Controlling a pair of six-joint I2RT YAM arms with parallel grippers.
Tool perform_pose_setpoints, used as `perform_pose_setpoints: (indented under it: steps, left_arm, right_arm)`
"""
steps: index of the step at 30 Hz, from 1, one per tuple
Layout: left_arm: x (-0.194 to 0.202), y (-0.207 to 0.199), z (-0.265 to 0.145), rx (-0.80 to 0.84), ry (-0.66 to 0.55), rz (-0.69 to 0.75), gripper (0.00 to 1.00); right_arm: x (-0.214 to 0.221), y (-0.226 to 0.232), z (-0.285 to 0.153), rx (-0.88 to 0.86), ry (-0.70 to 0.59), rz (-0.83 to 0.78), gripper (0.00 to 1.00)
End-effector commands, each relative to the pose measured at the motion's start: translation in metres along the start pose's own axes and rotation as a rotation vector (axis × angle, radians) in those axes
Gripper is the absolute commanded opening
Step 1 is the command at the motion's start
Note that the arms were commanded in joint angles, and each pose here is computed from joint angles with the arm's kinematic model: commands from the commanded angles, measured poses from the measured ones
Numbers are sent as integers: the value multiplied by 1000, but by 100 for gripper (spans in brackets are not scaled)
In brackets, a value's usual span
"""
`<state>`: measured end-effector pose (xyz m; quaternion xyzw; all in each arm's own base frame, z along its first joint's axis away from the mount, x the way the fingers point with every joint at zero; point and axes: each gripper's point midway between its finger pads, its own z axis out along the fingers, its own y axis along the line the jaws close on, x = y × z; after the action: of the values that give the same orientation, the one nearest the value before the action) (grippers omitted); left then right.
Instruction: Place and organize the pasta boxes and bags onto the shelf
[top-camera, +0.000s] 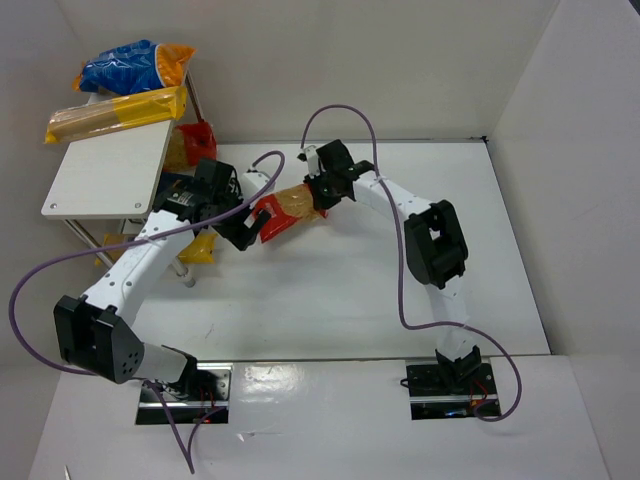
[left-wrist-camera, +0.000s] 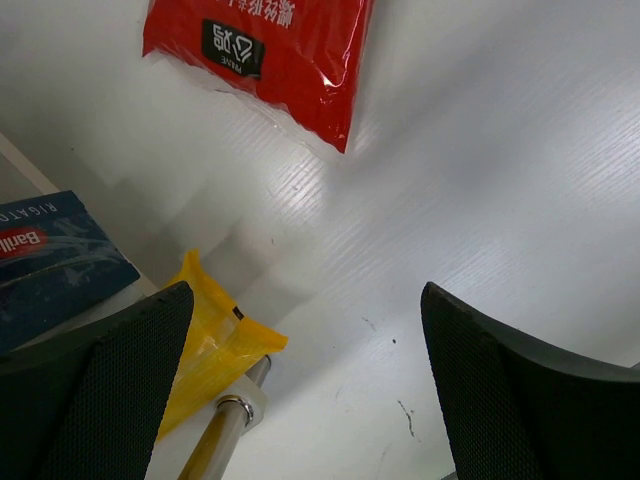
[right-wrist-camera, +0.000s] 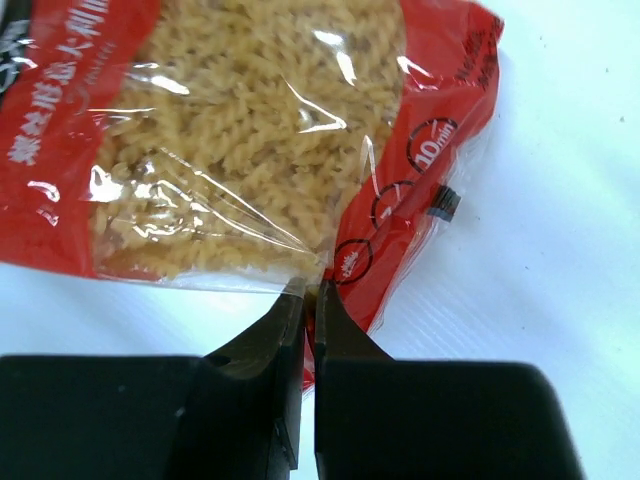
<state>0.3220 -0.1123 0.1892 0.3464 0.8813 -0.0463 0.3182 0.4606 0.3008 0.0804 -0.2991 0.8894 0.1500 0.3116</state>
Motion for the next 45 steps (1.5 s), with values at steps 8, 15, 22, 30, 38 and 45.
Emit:
perform_pose_setpoints:
  steps: [8, 15, 22, 30, 38, 45]
  left_arm:
    - [11, -2, 14, -126, 96, 132, 100]
    - [-8, -18, 31, -170, 92, 231, 100]
    - [-52, -64, 67, -161, 8, 357, 100]
    - [-84, -78, 123, -197, -83, 456, 100]
    - [-82, -76, 176, -223, -86, 552, 100]
    - [-80, -68, 202, -235, -65, 598, 100]
  right_arm:
    - [-75, 6, -75, -163, -228, -24, 100]
    - [-52, -59, -160, -87, -300, 17, 100]
    - [59, -130, -213, -42, -154, 187, 100]
    - [118, -128, -272, 53, -212, 266, 100]
    - [124, -135, -305, 97, -277, 300, 100]
    - [127, -139, -325, 85, -341, 321, 100]
